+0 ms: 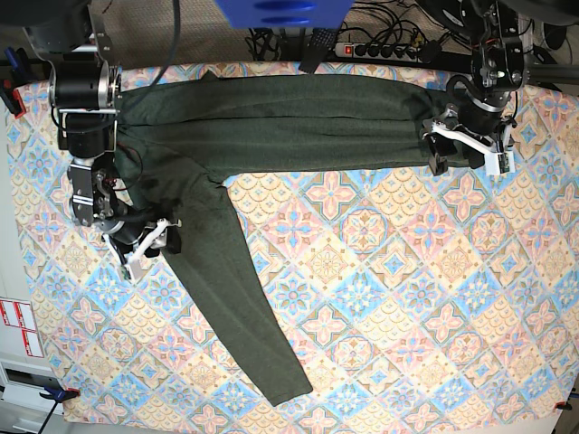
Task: Fold the T-shirt properly
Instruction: 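Release the right gripper and grasp the hanging sleeve, then fold the sleeve up onto the folded body with the right gripper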
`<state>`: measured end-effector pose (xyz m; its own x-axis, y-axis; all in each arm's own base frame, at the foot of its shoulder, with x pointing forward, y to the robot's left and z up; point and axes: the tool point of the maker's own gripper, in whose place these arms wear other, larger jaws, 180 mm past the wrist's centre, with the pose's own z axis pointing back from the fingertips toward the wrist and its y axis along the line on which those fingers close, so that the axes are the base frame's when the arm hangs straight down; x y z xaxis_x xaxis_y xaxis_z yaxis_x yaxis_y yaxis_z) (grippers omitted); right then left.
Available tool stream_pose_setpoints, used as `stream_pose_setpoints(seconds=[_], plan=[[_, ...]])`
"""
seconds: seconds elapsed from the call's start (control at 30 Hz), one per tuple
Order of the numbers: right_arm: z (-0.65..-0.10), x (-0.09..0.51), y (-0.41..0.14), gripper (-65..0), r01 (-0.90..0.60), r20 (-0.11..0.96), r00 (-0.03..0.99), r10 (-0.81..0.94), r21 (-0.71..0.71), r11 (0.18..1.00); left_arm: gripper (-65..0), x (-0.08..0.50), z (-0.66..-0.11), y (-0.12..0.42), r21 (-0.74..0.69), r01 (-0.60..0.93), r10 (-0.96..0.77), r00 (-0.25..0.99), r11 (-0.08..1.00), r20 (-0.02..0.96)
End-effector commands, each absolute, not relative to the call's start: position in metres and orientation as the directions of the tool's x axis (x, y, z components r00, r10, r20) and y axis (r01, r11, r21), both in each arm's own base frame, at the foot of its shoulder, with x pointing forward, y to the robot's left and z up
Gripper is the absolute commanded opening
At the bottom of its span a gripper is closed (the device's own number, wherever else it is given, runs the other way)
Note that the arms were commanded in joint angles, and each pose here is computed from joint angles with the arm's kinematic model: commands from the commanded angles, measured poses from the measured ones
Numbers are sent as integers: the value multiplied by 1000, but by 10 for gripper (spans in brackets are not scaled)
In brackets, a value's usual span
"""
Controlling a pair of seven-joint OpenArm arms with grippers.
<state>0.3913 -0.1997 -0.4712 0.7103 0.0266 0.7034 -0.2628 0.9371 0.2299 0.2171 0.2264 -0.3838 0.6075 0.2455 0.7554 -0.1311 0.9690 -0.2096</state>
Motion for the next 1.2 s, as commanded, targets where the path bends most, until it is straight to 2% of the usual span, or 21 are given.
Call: stream_pose_setpoints(seconds=[0.0, 0.4, 0.47, 0.6, 0.67, 0.8, 0.9, 1.17], plan=[[-461, 402, -207, -347, -266, 717, 696, 36, 211, 940, -169, 222, -374, 227, -207, -115, 235, 581, 972, 779], [-476, 389, -202, -352, -279, 688, 724, 57, 215, 936, -171, 220, -375, 226, -206, -114, 234, 586, 972, 776], [-482, 384, -193, -387, -322, 674, 731, 109, 200, 925, -171, 220, -375, 226, -206, -114, 234, 586, 972, 776], [-492, 372, -177, -516, -400, 645, 737, 199, 179, 899, -171, 220, -375, 226, -206, -114, 234, 586, 972, 776], [-499, 364, -174, -574, -413, 631, 745, 218, 180, 893, -172, 220, -375, 226, -206, -114, 234, 586, 972, 776], [-500, 364, -158, -649, -423, 636, 742, 212, 201, 883, -172, 220, -375, 226, -206, -114, 234, 586, 972, 776], [-497, 366, -155, -649, -432, 648, 731, 213, 198, 880, -173, 220, -375, 226, -206, -114, 234, 586, 972, 776], [-456, 375, -133, -650, -506, 750, 618, 238, 147, 850, -173, 220, -376, 227, -207, -115, 234, 587, 972, 775]])
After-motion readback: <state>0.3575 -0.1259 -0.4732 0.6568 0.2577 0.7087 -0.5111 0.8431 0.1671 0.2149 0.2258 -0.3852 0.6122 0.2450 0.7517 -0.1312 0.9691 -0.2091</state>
